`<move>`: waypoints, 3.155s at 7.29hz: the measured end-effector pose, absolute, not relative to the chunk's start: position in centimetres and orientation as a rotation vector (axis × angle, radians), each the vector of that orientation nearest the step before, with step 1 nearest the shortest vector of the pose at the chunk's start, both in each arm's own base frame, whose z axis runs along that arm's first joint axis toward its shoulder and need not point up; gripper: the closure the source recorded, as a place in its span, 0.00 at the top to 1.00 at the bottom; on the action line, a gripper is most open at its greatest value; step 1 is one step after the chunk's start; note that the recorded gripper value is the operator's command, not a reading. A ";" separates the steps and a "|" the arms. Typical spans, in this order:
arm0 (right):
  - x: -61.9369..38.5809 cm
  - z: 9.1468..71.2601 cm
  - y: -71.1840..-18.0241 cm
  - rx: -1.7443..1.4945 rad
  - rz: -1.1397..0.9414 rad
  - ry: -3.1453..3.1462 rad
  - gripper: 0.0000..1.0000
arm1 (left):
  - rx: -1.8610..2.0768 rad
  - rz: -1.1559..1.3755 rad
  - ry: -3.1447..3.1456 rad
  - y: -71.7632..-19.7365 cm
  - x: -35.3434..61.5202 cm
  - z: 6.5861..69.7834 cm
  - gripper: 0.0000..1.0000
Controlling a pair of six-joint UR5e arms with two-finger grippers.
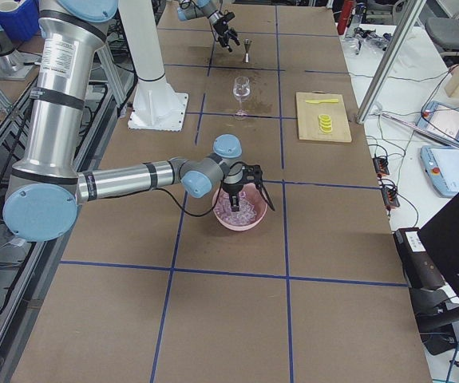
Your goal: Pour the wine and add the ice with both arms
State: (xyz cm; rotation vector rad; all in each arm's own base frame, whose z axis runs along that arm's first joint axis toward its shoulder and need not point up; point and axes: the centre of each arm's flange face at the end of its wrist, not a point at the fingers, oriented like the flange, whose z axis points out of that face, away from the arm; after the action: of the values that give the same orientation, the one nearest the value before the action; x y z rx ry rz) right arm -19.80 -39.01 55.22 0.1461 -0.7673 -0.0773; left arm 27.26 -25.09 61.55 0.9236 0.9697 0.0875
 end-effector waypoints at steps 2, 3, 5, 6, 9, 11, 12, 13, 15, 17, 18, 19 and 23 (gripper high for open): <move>-19.8 55.4 -39.0 0.146 -0.076 -0.765 0.00 | 0.916 0.095 0.964 -24.9 26.8 61.8 1.00; -19.7 55.4 -39.1 0.148 -0.075 -0.764 0.00 | 0.908 0.103 0.964 -24.8 26.4 61.9 1.00; -19.3 54.7 -38.9 0.160 -0.075 -0.772 0.00 | 0.882 0.130 0.944 -24.1 24.1 62.7 1.00; -18.9 53.6 -38.6 0.176 -0.077 -0.782 0.00 | 0.864 0.151 0.919 -23.5 22.3 63.4 1.00; -17.3 51.8 -38.0 0.206 -0.067 -0.800 0.00 | 0.845 0.210 0.843 -22.5 18.7 65.3 1.00; -16.2 49.0 -38.1 0.246 -0.057 -0.831 0.00 | 0.875 0.318 0.769 -22.1 16.7 66.1 1.00; -16.2 47.2 -38.5 0.270 -0.054 -0.853 0.00 | 0.868 0.377 0.762 -22.1 16.0 66.4 1.00; -16.8 44.7 -39.6 0.288 -0.037 -0.881 0.00 | 0.834 0.409 0.784 -22.4 15.3 66.5 1.00; -19.1 38.0 -42.4 0.281 0.054 -0.947 0.00 | 0.788 0.404 0.829 -25.0 12.4 66.9 1.00; -22.6 30.9 -43.3 0.240 0.124 -1.012 0.00 | 0.748 0.355 0.833 -29.3 9.9 66.9 1.00; -24.9 27.4 -43.1 0.215 0.148 -1.041 0.00 | 0.701 0.315 0.846 -32.3 9.2 66.3 1.00; -27.3 24.2 -42.6 0.197 0.163 -1.054 0.00 | 0.648 0.277 0.866 -35.5 8.7 65.3 1.00; -38.8 13.8 -36.8 0.193 0.173 -0.992 0.00 | 0.453 0.176 0.870 -45.1 9.7 57.8 1.00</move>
State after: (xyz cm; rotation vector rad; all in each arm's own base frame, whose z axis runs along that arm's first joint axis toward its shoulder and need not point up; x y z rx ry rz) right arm -38.81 -36.82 13.85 0.1929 -0.9922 0.1732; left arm 9.72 -45.08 57.81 0.4527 0.8696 0.1755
